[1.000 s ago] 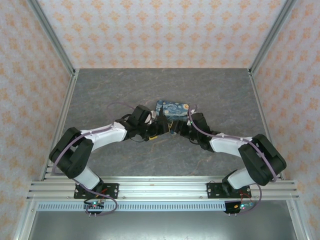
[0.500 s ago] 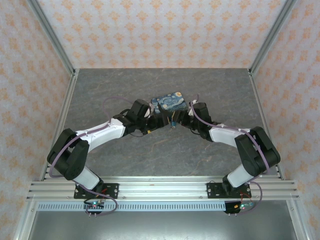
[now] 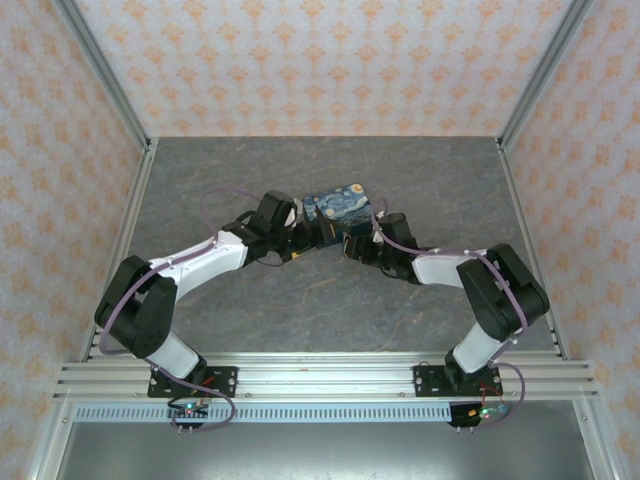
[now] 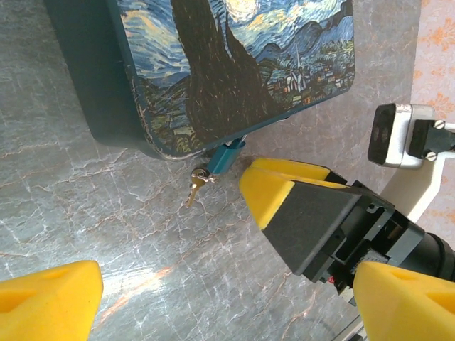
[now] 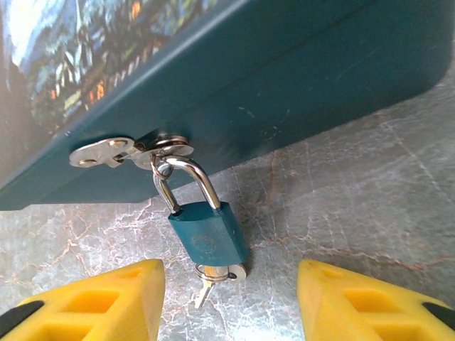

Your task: Unlock the padlock with the key

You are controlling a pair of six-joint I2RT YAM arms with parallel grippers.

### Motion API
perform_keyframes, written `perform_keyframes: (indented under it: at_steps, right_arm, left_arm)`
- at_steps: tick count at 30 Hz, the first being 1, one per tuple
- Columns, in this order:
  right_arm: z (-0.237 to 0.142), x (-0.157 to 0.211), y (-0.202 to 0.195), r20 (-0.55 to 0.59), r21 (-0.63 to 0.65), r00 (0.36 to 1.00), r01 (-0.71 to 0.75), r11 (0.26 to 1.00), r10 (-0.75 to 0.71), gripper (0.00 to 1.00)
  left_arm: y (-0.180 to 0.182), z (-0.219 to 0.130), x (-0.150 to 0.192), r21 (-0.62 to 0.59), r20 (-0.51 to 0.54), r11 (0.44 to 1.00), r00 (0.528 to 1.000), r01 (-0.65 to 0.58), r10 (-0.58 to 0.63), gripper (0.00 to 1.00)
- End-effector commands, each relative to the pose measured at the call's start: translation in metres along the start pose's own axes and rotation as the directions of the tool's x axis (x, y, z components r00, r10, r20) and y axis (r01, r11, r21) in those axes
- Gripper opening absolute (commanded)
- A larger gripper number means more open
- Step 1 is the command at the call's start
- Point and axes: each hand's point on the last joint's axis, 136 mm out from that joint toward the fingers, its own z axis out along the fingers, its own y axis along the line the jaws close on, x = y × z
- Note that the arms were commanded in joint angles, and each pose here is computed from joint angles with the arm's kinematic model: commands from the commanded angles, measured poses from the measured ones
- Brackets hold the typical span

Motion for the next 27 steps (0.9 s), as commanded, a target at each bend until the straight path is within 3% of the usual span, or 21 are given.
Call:
perform_keyframes:
  at_steps: [1,21,27]
  right_arm:
    - [0.007,-0.002,0.005,-0.013,0.006,0.998,0.055,0.998,-0.054,0.50]
    - [0.025,0.000,-0.005,-0.024,0.099,0.996,0.089,0.991,-0.087,0.40]
    - [0.025,-0.002,-0.004,-0.017,0.094,0.997,0.083,0.992,-0.082,0.27]
  left_arm:
    - [0.003,0.004,-0.003,-0.013,0.003,1.000,1.000,0.002,-0.002,0.91]
    - [0.008,0.011,0.000,-0.012,-0.015,1.000,1.000,0.010,-0.010,0.91]
    - [0.009,0.012,0.001,-0.010,-0.015,1.000,1.000,0.013,-0.013,0.91]
